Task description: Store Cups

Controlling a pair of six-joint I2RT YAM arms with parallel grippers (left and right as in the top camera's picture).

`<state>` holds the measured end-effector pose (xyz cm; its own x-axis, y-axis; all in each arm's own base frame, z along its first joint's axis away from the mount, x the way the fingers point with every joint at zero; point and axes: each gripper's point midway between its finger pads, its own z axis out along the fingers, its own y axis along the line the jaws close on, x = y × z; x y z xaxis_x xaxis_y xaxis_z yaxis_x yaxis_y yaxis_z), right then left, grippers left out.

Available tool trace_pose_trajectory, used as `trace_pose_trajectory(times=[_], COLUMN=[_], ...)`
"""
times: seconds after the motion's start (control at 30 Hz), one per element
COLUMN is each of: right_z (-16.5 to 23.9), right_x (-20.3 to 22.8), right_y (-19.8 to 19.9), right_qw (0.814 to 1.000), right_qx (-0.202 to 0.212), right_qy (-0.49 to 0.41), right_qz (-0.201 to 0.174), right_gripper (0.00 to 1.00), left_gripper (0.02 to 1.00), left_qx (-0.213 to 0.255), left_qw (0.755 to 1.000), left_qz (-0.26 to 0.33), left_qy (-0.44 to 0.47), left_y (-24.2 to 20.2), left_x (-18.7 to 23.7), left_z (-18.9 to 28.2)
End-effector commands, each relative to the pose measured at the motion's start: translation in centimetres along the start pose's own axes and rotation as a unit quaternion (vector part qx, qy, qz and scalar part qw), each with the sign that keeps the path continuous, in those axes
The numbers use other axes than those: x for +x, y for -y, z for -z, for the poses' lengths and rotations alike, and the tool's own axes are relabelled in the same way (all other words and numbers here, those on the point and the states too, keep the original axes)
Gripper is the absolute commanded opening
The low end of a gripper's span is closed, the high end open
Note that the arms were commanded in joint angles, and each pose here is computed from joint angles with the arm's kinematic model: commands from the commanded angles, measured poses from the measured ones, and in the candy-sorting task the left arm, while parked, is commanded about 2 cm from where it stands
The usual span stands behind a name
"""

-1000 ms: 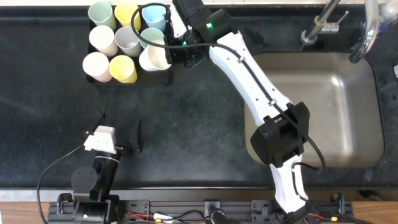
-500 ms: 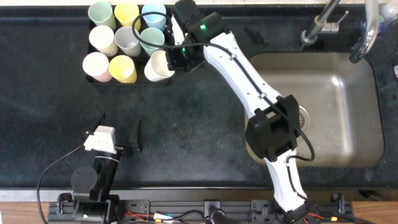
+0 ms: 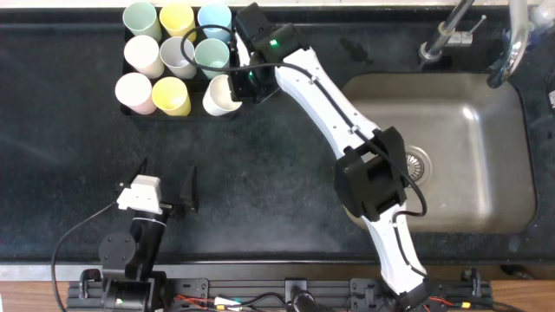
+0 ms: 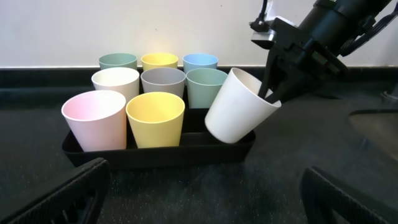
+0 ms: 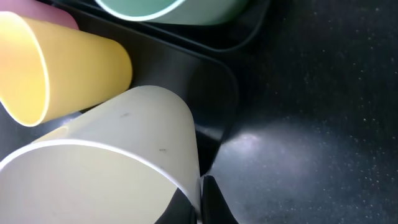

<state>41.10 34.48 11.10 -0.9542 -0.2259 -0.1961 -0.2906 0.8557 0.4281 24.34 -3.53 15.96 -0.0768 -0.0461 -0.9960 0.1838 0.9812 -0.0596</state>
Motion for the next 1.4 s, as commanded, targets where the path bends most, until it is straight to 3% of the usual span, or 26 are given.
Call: trace_pose_trajectory(times=[0.03, 0.5, 1.0, 1.4], right_z=[-1.4, -2.3, -3.8, -3.7], right_x=[0.0, -0.1, 0.2, 0.2], right_y=[-0.1, 0.9, 0.6, 0.3], right_qw=[1.000, 0.999, 0.999, 0.999], right_qx=[0.006, 0.034, 0.033, 0.032], right_qy=[-0.002, 0.008, 0.002, 0.002], right_qz=[-0.001, -0.008, -0.002, 0.000], right_gripper=[0.042, 0.045, 0.045, 0.272], left_gripper=[1.000, 1.000, 0.998, 1.000], left_qx=[0.008, 0.008, 0.008, 0.008], left_qw=[1.000, 1.000, 1.000, 1.000], left_qz=[0.003, 0.003, 0.003, 0.003], left_qy=[0.003, 0.003, 0.003, 0.003], left_y=[0.3, 0.3, 0.3, 0.3], left_x=[-0.1, -0.1, -0.1, -0.1], left_z=[0.0, 0.0, 0.0, 0.0])
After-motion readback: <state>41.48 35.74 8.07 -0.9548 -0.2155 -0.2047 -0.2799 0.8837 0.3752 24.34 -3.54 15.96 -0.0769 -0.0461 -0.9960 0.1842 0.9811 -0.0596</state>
